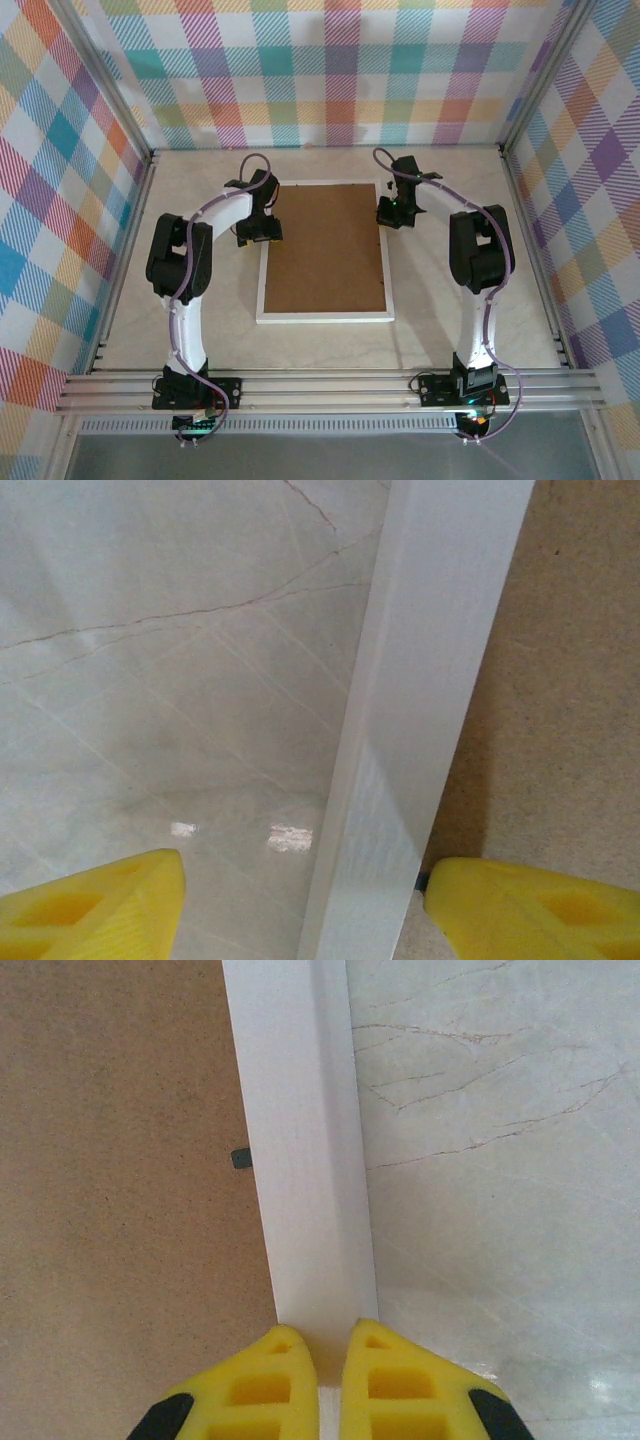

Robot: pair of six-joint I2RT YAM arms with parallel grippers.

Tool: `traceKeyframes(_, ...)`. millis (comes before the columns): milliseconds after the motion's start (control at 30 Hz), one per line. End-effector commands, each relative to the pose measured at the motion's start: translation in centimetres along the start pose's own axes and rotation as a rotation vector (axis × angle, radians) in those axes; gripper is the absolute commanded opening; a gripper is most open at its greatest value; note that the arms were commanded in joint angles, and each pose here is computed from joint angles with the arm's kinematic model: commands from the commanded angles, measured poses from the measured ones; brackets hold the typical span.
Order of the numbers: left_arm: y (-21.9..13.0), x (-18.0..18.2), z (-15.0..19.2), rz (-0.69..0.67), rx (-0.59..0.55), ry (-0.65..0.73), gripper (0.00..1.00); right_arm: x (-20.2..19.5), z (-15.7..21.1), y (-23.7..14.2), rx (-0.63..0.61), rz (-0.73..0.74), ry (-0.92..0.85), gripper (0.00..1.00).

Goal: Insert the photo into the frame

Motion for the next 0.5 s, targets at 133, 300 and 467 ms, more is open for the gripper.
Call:
traceKeyframes(133,2.5,-6.3,3.5,0.198,0.124,0.115,0.72,0.1,3.7,2.8,0.136,0.032,-0.008,0.08)
traceKeyframes(300,-2.6,-5.1,0.8,0.247,-0.016,0.067,0.73,-1.0,3.2,2.2,0.117,0.049,0.017,0.08)
traceKeyframes(467,-6.1,-2.1,0.0,0.253,-0.114,-0.016,0.74,-1.2,2.9,1.9,0.109,0.048,0.019,0.09)
Point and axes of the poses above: each hand's point on the last joint's axis, 136 mm out from that joint toward the fingers, its own y axis out along the fingers, its own x axis along the line the jaws close on, z = x × y, the point moved 3 cm from there along -y, back along the fingers, and after that the axes turned 11 degrees about y, right-handed, at the moved point
